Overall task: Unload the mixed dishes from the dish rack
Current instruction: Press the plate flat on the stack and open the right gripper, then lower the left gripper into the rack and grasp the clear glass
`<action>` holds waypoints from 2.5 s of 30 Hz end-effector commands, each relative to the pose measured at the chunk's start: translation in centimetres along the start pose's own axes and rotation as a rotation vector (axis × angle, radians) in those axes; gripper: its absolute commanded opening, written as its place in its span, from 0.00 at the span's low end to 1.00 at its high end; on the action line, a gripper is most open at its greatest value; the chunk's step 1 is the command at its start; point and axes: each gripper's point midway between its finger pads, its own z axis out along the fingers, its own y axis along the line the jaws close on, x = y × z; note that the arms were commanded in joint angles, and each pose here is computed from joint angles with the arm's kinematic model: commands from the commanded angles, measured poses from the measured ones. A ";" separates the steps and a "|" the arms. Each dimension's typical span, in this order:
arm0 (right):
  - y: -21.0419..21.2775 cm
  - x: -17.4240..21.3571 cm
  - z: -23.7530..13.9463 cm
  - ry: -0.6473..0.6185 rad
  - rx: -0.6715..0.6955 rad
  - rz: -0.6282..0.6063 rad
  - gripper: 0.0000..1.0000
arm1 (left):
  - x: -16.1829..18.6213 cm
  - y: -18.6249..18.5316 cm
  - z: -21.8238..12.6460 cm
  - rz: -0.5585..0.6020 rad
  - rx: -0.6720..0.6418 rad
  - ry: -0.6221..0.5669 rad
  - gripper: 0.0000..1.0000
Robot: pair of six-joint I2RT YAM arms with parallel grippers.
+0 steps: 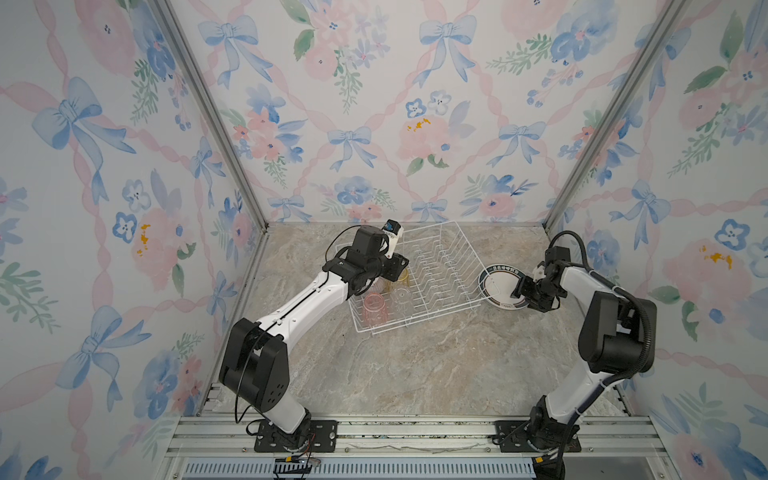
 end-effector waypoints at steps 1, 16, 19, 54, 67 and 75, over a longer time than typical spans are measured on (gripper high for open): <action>0.0 -0.1 0.1 0.010 0.024 -0.009 0.66 | 0.7 0.3 -0.3 0.012 -0.002 0.017 0.37; -0.2 -3.0 -10.2 -0.274 -0.062 0.022 0.68 | 4.5 3.5 1.6 -0.015 -0.166 0.216 0.55; 1.0 -3.2 -11.5 -0.308 -0.104 0.016 0.69 | 5.0 2.8 2.8 -0.024 -0.123 0.246 0.59; 3.3 -2.5 -13.7 -0.369 -0.265 -0.007 0.74 | 10.7 -0.8 0.5 0.007 -0.240 0.431 0.98; 3.6 -2.2 -13.6 -0.367 -0.285 -0.010 0.76 | 11.5 -1.6 0.8 0.045 -0.225 0.453 0.98; 3.6 -2.2 -13.7 -0.370 -0.284 -0.011 0.82 | 11.3 -2.1 2.2 0.072 -0.208 0.466 0.94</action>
